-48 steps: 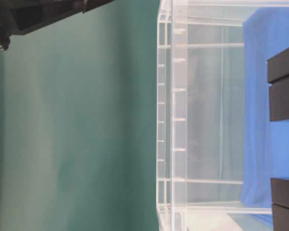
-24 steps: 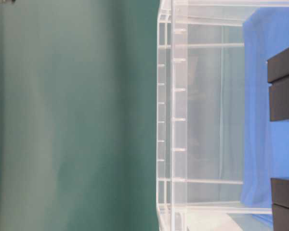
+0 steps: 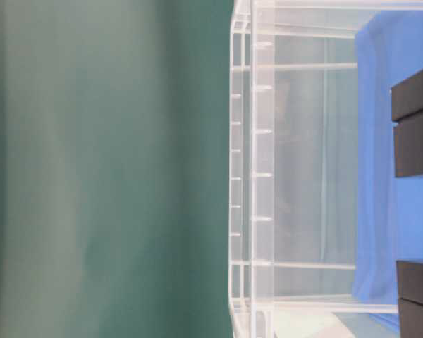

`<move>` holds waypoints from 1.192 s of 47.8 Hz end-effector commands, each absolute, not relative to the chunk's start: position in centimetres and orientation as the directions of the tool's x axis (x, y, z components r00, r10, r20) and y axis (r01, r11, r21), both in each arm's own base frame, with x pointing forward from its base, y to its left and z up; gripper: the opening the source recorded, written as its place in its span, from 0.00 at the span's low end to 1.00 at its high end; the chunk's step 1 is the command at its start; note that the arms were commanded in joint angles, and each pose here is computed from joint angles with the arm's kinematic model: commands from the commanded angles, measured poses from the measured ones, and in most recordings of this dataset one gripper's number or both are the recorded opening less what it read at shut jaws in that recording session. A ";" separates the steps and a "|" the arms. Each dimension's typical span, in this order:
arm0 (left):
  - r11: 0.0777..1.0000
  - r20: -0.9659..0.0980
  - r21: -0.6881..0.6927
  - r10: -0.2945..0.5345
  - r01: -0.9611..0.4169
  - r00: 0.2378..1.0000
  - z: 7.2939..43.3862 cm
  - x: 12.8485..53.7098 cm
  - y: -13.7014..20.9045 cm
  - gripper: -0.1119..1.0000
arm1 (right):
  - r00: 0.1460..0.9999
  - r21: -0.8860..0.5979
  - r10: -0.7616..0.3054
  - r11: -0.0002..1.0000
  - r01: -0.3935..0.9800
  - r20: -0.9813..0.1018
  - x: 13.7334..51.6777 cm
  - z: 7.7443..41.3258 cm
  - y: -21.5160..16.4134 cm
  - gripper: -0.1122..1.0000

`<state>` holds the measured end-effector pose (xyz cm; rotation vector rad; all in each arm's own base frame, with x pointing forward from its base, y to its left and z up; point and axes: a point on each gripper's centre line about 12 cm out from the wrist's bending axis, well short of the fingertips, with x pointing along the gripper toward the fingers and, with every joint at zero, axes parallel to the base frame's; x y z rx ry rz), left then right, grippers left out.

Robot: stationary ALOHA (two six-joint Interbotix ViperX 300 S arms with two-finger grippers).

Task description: Take the box out of the case with the right arm.

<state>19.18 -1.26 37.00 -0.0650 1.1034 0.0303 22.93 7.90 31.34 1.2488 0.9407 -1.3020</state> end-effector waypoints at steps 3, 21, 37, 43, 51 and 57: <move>0.997 -0.880 -0.039 -0.006 -0.061 0.475 37.7 19.3 -1.2 0.10 | 0.116 0.137 -0.155 -0.133 0.982 -0.981 22.8 31.9 8.0 0.91; 0.997 -0.881 -0.040 -0.007 -0.060 0.474 37.7 19.3 -1.2 0.10 | 0.106 0.129 -0.172 -0.128 0.983 -0.979 23.1 31.9 6.1 0.89; 0.997 -0.881 -0.040 -0.007 -0.060 0.474 37.7 19.3 -1.2 0.10 | 0.073 0.092 -0.192 -0.090 0.992 -0.979 23.5 32.1 -0.3 0.89; 0.997 -0.880 -0.041 -0.007 -0.062 0.475 37.7 19.3 -1.2 0.10 | 0.060 0.077 -0.201 -0.076 0.994 -0.978 23.4 32.1 -2.4 0.89; 0.997 -0.875 -0.041 -0.006 -0.061 0.484 37.8 19.4 -1.2 0.10 | 0.051 0.068 -0.222 -0.068 0.995 -0.974 23.1 32.2 -4.8 0.89; 0.997 -0.873 -0.044 -0.008 -0.062 0.487 37.8 19.4 -1.2 0.10 | 0.062 0.079 -0.228 -0.065 0.995 -0.972 23.1 32.1 -6.3 0.89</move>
